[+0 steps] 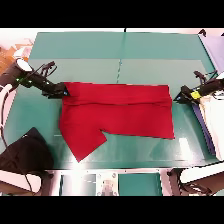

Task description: Fold the shirts.

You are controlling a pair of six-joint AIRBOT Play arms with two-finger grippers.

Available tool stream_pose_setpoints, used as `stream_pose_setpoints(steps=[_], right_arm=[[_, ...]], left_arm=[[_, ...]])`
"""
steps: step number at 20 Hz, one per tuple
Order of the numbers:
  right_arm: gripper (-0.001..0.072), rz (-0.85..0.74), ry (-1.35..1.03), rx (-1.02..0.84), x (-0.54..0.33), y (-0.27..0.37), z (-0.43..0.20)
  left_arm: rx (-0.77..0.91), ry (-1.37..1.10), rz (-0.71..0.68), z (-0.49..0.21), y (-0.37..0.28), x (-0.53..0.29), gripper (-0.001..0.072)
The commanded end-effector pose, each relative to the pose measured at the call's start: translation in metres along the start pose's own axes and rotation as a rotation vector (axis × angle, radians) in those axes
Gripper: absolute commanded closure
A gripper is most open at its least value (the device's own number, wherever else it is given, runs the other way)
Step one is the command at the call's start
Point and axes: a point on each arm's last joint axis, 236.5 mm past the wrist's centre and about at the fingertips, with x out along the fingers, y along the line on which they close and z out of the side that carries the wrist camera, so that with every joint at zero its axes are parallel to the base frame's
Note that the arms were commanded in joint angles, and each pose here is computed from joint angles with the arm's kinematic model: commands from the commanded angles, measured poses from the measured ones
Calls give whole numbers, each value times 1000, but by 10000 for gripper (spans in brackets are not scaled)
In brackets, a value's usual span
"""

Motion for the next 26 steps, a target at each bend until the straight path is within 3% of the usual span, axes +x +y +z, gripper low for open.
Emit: stream_pose_setpoints(steps=[1, 2, 3, 9, 10, 11, 12, 13, 17, 22, 23, 25, 26], right_arm=[[696, -103, 9, 109, -33, -26, -38], [697, -103, 2, 126, -33, -27, -52], [697, -101, -3, 153, -32, -30, -68], [697, -42, -110, 343, 4, -33, -174], [695, -25, -134, 357, 13, -29, -185], [587, -6, -157, 384, 23, -26, -195], [350, 19, -177, 408, 32, -23, -199], [192, 50, -197, 433, 42, -19, -201], [192, 175, -267, 550, 68, -8, -194], [193, 239, -379, 658, 73, -12, -174], [193, 254, -410, 678, 70, -12, -167], [215, 292, -449, 708, 65, -9, -156], [358, 310, -460, 690, 63, -4, -152]], left_arm=[[-90, 216, -14, -53, 0, -14, 388], [-90, 243, -14, -64, -1, -21, 643], [-89, 247, 0, -75, -2, -28, 685], [-154, 97, 189, -169, 11, -43, 683], [-177, 66, 183, -184, 9, -37, 579], [-208, 31, 173, -196, 8, -28, 162], [-257, -7, 158, -203, 8, -17, 16], [-282, -17, 129, -210, 5, -5, 53], [-429, -11, -50, -231, -14, 48, 54], [-539, -144, -148, -222, -15, 77, 56], [-553, -178, -173, -215, -17, 77, 131], [-539, -246, -228, -198, -25, 72, 391], [-517, -272, -257, -190, -30, 68, 600]])
